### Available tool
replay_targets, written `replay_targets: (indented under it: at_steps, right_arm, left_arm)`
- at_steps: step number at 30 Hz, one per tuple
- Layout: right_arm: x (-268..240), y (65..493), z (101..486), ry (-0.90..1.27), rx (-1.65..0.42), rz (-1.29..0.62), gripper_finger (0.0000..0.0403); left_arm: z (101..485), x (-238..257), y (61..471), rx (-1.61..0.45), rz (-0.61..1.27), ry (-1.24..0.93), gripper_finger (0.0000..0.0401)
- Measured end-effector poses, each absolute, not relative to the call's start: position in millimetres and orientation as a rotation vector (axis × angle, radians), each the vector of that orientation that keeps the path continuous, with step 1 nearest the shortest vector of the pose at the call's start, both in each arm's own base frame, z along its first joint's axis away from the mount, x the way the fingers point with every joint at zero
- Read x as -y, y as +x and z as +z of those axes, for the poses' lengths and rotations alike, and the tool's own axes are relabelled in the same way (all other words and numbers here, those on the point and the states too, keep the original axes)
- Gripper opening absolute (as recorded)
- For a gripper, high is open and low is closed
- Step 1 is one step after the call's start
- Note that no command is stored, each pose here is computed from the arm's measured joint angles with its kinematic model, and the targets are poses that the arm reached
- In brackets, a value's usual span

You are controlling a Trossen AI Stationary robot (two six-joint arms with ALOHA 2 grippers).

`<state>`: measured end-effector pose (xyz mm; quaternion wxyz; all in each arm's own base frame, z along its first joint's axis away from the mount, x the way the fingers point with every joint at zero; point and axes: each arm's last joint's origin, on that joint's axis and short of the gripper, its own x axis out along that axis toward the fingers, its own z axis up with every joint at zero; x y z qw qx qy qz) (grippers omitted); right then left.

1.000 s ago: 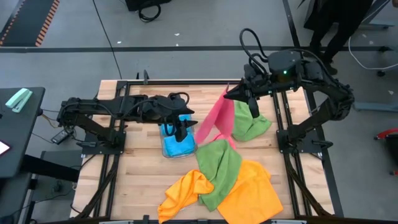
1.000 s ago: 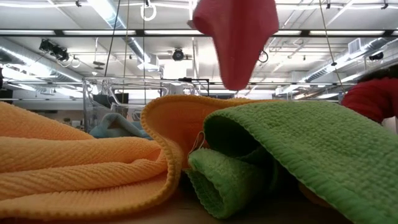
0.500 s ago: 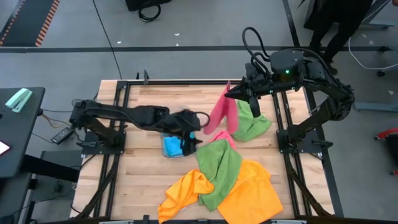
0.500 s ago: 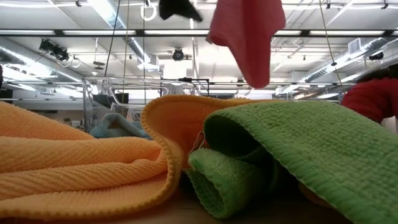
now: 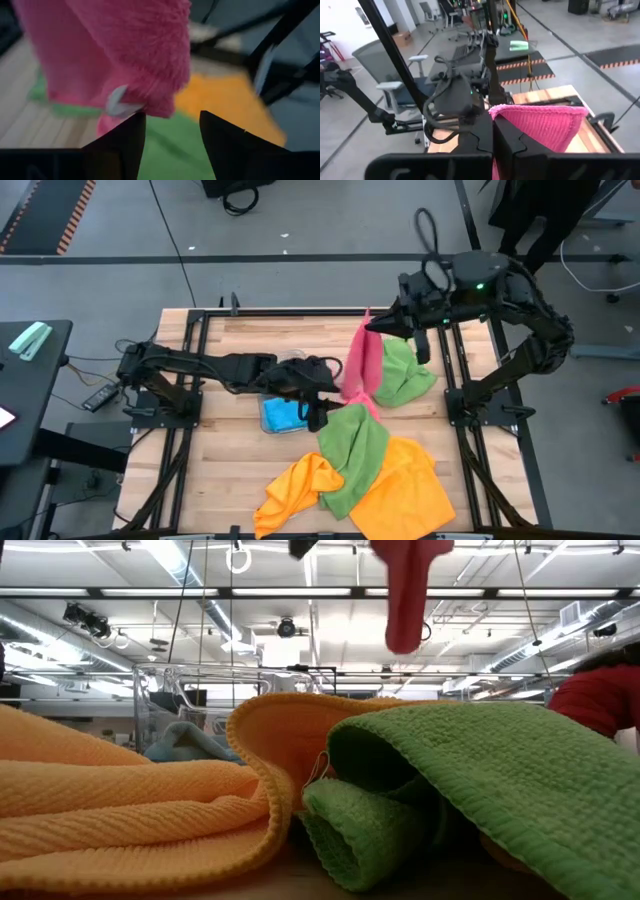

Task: Fold microfiber towels
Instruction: Fold the top pink towel

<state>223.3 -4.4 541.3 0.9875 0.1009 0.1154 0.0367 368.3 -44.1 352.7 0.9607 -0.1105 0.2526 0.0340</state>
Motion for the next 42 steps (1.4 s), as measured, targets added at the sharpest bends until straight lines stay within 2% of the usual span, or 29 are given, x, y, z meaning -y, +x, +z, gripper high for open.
replay_targets:
  at_steps: [6,11,16,22,29,33,38,42]
  right_arm:
    - [4,212,551,0.188,-0.22,0.073,0.0004]
    - [4,206,551,0.191,-0.255,0.07,0.0004]
    - [4,206,549,0.197,-0.272,0.067,0.0004]
    - [3,206,549,0.215,-0.275,0.093,0.0004]
    - [2,206,550,0.206,-0.277,0.146,0.0004]
    - [2,206,550,0.206,-0.276,0.145,0.0004]
    - [2,206,550,0.206,-0.276,0.143,0.0004]
    - [2,206,549,0.203,-0.277,0.13,0.0004]
  left_arm:
    - [375,47,377,-0.278,-0.032,-0.227,0.0181]
    - [383,50,379,-0.193,-0.055,-0.231,0.0188]
    - [376,49,378,-0.259,-0.044,-0.225,0.0185]
    - [360,46,372,-0.436,0.007,-0.299,0.0173]
    - [347,45,365,-0.589,0.049,-0.328,0.0177]
    - [331,46,375,-0.643,0.049,-0.32,0.0177]
    - [309,49,391,-0.681,0.042,-0.368,0.0172]
    - [313,52,400,-0.593,-0.027,-0.393,0.0176]
